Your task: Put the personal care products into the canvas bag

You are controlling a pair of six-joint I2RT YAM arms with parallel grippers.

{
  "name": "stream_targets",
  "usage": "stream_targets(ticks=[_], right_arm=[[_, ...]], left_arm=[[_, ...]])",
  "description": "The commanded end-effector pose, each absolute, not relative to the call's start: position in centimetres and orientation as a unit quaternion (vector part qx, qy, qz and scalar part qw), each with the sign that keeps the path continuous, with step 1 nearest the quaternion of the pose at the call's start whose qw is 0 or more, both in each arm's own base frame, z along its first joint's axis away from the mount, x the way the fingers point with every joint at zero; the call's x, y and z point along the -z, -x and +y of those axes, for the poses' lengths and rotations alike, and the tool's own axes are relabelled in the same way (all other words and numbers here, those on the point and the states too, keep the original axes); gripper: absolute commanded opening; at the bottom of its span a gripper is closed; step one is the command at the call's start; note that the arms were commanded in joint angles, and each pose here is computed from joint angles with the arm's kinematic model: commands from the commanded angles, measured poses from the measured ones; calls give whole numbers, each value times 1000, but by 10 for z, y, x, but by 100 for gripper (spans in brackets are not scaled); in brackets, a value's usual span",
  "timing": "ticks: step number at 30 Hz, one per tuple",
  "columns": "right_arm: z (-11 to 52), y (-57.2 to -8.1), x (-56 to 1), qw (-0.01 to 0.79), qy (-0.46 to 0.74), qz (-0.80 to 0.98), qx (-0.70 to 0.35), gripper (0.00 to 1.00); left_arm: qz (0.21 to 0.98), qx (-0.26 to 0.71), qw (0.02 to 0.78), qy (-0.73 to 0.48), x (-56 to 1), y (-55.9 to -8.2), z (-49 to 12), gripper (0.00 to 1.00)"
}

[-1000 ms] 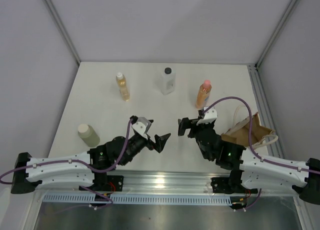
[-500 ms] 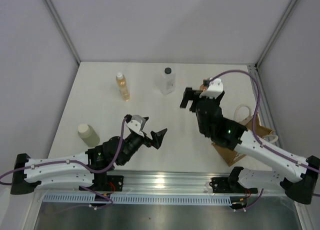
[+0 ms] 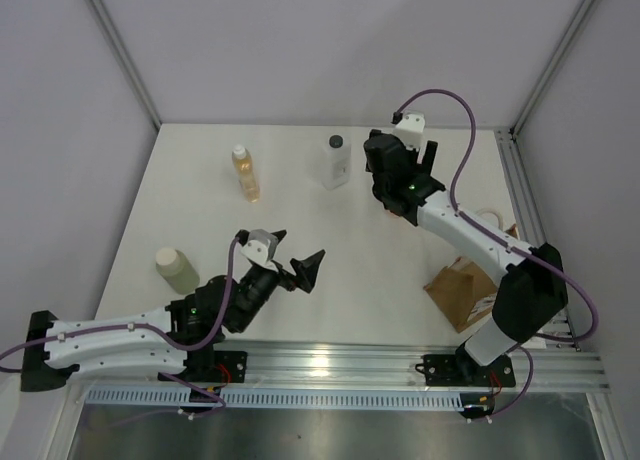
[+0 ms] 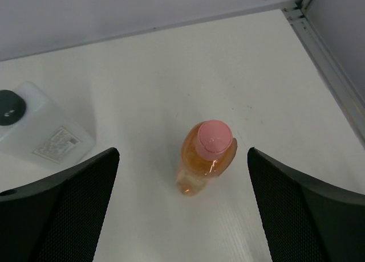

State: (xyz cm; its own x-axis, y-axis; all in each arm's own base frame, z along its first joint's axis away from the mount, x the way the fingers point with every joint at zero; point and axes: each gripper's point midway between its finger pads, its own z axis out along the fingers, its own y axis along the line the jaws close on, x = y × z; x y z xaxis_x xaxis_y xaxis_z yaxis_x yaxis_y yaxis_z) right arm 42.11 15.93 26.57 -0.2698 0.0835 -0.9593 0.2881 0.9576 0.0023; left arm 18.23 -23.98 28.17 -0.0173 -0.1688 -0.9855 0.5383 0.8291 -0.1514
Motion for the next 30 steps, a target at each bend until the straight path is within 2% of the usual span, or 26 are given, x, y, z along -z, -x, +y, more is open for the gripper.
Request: stream_targets(ticks=[1,6,17,21,26,30], right_arm=[[138,-430,-268,597,-159,774,139,98],[125,-437,-235,574,-171,783,166,97],[116,-450,-181,549,-197,798,153,94],[117,-455,-164,547,-204,797,155,86],[117,-460,-148,546,-215,794,158,84],[114,-464,-146,550,-220,789,162,78]], left_arm=[[654,278,694,-117,-293,-182,-237,99],[654,287,689,-122,-293,-180,-241,99],[653,285,691,-119,-293,-181,-239,99],[659,275,689,-127,-291,-182,-244,99],[662,274,685,-131,-289,-182,-247,99],[660,279,684,-133,-290,-181,-248,99]])
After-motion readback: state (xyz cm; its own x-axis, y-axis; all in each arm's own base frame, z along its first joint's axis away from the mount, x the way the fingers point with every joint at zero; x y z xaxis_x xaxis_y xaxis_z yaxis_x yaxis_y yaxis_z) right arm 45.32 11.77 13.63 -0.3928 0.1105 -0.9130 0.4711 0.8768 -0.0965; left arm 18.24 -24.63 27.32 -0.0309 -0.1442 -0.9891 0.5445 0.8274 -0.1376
